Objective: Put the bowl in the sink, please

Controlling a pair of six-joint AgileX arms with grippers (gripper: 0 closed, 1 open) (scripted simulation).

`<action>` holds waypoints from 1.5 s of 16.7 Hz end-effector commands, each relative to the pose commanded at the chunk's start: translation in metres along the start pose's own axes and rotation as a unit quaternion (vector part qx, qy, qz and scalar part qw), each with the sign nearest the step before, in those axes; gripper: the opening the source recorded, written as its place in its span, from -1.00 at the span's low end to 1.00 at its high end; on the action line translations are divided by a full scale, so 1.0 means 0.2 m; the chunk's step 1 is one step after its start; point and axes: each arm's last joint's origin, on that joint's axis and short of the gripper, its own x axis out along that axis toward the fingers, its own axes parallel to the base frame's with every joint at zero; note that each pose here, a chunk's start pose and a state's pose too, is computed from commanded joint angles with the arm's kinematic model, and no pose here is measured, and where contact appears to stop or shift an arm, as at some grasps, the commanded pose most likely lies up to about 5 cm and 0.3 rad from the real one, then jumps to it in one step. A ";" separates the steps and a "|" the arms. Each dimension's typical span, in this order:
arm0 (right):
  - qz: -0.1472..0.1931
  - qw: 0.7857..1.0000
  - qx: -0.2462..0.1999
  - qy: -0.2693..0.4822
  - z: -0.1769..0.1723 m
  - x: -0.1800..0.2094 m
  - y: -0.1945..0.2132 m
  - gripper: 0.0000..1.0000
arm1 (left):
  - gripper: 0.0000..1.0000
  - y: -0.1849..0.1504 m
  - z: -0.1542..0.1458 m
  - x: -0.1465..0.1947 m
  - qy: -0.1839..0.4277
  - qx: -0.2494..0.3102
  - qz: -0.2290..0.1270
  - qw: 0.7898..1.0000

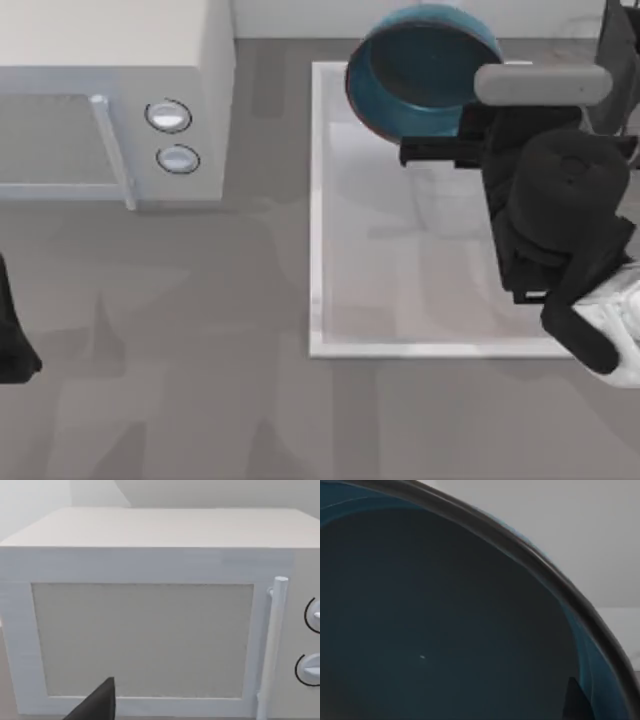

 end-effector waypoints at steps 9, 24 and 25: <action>0.000 1.000 0.006 -0.009 -0.55 -0.01 -0.01 -1.00 | 1.00 0.00 0.00 0.00 0.000 0.000 0.000 1.000; 0.000 1.000 0.004 -0.006 -0.61 -0.03 -0.03 0.21 | 1.00 0.00 0.00 0.00 0.000 0.000 0.000 1.000; 0.000 1.000 0.004 -0.006 -0.61 -0.03 -0.03 0.36 | 1.00 0.00 0.00 0.00 0.000 0.000 0.000 1.000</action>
